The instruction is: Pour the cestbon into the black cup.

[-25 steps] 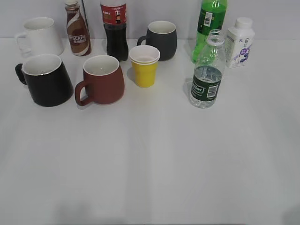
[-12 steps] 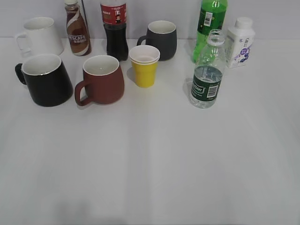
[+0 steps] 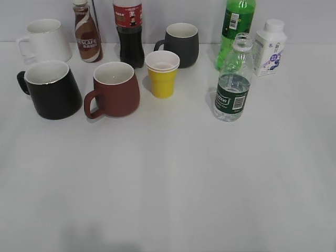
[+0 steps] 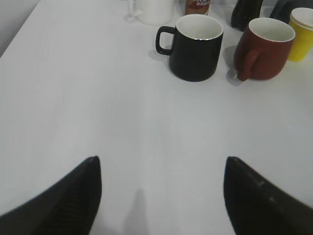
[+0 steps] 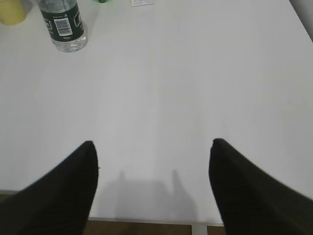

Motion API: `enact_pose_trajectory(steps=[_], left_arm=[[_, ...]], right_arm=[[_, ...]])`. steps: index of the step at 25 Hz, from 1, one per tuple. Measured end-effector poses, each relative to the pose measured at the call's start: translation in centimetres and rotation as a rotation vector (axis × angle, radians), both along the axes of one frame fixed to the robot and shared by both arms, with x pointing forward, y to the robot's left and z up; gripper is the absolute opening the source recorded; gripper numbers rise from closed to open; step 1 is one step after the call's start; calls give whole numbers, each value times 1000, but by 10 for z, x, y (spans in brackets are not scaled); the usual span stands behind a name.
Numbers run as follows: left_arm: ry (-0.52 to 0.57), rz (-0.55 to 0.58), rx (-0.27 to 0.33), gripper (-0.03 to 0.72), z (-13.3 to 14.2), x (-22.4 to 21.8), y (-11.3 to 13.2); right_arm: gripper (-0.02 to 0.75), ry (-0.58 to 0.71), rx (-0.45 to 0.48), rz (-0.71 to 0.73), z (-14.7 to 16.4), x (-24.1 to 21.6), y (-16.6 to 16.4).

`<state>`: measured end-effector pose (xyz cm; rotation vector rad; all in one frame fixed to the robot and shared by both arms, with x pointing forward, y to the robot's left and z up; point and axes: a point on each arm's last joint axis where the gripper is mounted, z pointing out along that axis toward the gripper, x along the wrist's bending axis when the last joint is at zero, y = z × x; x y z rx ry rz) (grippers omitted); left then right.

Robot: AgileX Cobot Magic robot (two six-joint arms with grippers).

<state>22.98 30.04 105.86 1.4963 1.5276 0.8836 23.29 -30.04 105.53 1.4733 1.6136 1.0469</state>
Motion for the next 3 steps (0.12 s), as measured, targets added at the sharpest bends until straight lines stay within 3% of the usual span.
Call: enact_pose_trajectory(steps=[3], left_arm=[[0, 0, 0, 588, 0, 0, 0]], right_arm=[[532, -1, 0, 0, 0, 0, 0]])
